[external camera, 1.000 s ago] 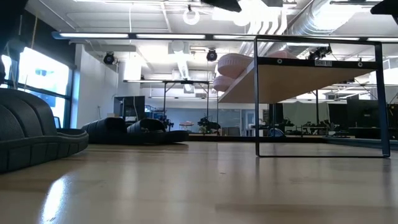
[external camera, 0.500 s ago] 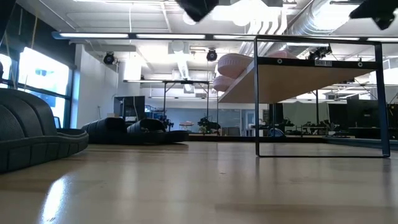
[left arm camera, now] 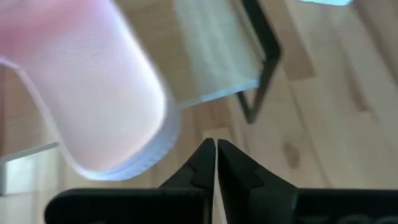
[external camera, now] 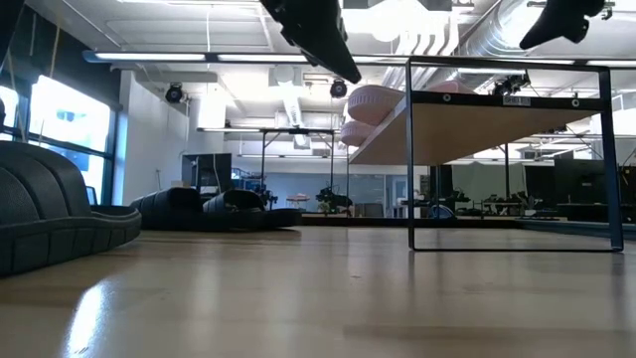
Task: Pick and place slides into the shelf
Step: Put the pink slide on the shelf
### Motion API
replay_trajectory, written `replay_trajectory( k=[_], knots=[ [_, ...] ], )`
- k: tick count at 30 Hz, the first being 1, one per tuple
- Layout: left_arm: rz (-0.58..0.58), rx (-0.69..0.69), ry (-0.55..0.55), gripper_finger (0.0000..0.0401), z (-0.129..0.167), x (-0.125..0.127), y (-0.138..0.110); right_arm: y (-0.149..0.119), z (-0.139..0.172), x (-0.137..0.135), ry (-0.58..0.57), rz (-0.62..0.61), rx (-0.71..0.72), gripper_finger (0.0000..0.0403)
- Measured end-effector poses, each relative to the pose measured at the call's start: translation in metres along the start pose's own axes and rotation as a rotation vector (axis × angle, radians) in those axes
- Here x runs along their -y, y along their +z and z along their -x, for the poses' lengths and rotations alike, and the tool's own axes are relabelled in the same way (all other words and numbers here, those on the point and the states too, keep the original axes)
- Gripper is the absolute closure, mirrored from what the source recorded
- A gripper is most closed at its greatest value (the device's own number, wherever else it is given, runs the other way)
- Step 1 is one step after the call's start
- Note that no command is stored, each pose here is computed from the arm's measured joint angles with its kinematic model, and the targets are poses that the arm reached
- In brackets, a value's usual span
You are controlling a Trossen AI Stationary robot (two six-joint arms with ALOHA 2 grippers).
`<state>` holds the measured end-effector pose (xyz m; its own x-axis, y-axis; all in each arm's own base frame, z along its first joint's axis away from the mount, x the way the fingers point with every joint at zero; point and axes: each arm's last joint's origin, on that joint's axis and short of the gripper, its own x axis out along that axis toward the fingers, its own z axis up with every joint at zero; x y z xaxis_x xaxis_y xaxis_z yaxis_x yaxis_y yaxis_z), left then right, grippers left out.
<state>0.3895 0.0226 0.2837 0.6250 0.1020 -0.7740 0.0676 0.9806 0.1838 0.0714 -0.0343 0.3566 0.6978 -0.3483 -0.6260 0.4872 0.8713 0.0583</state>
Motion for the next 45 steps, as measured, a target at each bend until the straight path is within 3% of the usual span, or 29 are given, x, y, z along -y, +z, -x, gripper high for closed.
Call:
replay_trajectory(
  k=[4,9,16,23,28,33,45],
  knots=[
    [0.016,-0.006,0.001,0.0397,-0.004,-0.002,-0.001,0.009,-0.015,0.004,0.096,-0.049,-0.051,0.0403],
    [0.031,0.001,-0.003,0.0397,-0.004,-0.003,-0.001,0.024,-0.035,0.019,0.312,-0.064,-0.032,0.0403],
    [0.031,0.016,-0.026,0.0396,-0.010,-0.001,-0.001,0.018,-0.046,0.056,0.148,-0.215,-0.114,0.0403],
    [0.092,0.010,0.006,0.0396,-0.032,-0.018,-0.025,0.010,-0.046,0.062,0.104,-0.279,-0.147,0.0403],
    [0.141,0.021,0.014,0.0396,-0.036,-0.032,-0.032,-0.017,-0.066,0.067,0.006,-0.312,-0.261,0.0403],
    [0.153,0.030,0.023,0.0396,-0.036,-0.037,-0.032,-0.030,-0.085,0.070,0.054,-0.315,-0.205,0.0403],
    [0.198,0.041,0.075,0.0396,-0.035,-0.060,-0.038,-0.036,-0.096,0.061,0.122,-0.279,-0.246,0.0403]
  ],
)
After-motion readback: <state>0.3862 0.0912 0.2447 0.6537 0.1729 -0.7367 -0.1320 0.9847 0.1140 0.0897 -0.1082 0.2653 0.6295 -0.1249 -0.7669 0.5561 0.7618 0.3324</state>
